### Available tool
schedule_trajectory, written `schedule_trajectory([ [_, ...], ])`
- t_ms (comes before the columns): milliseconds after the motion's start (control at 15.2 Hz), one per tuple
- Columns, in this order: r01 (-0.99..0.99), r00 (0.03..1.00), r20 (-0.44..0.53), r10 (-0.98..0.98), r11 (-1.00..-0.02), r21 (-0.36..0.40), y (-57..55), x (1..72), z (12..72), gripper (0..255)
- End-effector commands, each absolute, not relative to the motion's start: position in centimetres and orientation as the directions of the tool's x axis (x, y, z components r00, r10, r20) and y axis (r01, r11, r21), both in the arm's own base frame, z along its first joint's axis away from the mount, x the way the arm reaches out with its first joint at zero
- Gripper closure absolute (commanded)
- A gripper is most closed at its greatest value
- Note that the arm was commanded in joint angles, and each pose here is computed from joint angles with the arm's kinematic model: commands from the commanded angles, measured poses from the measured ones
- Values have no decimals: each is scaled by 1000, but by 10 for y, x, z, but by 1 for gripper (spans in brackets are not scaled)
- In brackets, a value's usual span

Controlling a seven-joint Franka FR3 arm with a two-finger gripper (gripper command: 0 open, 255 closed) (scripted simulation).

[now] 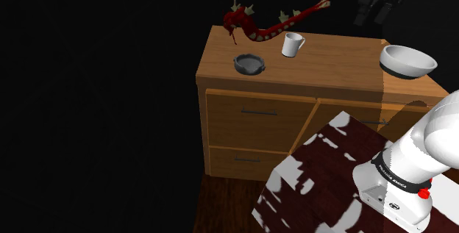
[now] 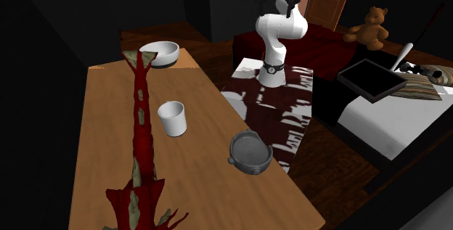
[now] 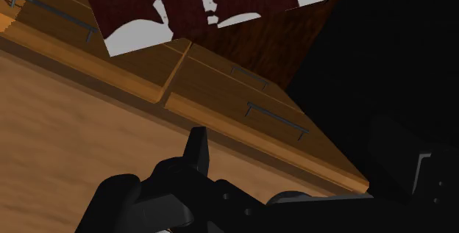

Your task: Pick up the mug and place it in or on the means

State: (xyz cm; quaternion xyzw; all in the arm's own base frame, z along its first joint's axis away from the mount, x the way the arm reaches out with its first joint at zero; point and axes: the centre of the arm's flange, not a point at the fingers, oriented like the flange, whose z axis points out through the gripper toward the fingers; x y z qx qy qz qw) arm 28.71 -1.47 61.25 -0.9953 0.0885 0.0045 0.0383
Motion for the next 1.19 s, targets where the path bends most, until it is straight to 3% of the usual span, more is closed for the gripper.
schedule_trajectory([
  [0,-177,984,-16,-176,-981,-75,-15,287,612,0],
  [1122,-94,996,-7,-94,-996,-9,-110,451,501,0],
])
